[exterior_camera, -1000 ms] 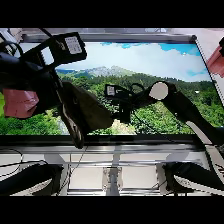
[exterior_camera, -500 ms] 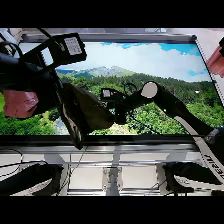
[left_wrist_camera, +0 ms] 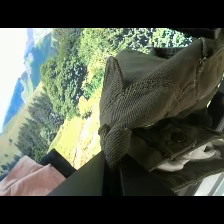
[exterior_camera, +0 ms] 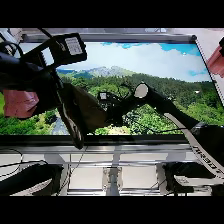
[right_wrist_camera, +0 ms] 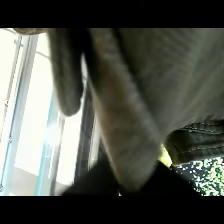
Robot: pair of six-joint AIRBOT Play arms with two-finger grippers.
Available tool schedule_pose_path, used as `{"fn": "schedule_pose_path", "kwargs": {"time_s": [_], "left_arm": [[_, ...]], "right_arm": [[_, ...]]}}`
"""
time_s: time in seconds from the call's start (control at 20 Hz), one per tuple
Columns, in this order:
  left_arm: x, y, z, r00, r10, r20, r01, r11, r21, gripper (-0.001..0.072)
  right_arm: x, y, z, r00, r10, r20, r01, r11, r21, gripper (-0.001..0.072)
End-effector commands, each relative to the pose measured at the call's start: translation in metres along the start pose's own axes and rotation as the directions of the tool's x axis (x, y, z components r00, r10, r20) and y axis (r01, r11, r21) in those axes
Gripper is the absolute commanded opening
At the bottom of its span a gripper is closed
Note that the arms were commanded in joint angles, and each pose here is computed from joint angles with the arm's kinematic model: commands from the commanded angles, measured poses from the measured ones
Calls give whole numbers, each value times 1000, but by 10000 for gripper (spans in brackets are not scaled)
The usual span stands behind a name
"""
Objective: Fold the clothes and pants, and hang the long-sleeved shirts on hangers.
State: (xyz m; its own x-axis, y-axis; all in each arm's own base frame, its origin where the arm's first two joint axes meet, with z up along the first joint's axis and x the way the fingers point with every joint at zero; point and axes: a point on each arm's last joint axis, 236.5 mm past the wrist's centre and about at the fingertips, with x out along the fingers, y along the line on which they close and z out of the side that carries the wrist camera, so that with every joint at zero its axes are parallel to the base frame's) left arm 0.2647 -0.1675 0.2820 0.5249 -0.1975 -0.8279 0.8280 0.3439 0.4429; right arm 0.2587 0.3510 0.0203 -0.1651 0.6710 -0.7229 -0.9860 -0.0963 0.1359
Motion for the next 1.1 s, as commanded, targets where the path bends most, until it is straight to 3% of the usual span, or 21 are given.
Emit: {"fn": "schedule_pose_path", "kwargs": {"time_s": [0.0, 0.15, 0.3, 0.55, 0.7, 0.85, 1.05], "left_arm": [[0, 4, -1, 1000, 15, -7, -15, 1000, -3, 51], [-2, 23, -14, 994, 97, -57, -98, 995, -25, 51], [-9, 46, -23, 977, 198, -84, -204, 976, -79, 51], [-22, 54, -20, 968, 247, -37, -250, 946, -205, 52], [-26, 46, -17, 975, 221, -10, -214, 933, -289, 51], [-27, 11, -14, 997, 80, 23, -67, 936, -345, 51], [-41, -31, -1, 989, -77, 123, 129, 859, -496, 51]], "right_arm": [[4, -1, -6, 1000, 14, -13, -13, 997, 74, 16], [-22, -20, -8, 997, -66, -31, 71, 959, 273, 15], [-94, -40, 3, 967, -254, -36, 250, 900, 357, 14], [-252, -19, 16, 762, -634, -134, 636, 694, 336, 12], [-290, 31, 38, 739, -669, -78, 650, 679, 342, 12], [-304, 71, 40, 754, -653, -76, 632, 688, 357, 12], [-292, 120, 58, 851, -524, -17, 491, 785, 379, 12]]}}
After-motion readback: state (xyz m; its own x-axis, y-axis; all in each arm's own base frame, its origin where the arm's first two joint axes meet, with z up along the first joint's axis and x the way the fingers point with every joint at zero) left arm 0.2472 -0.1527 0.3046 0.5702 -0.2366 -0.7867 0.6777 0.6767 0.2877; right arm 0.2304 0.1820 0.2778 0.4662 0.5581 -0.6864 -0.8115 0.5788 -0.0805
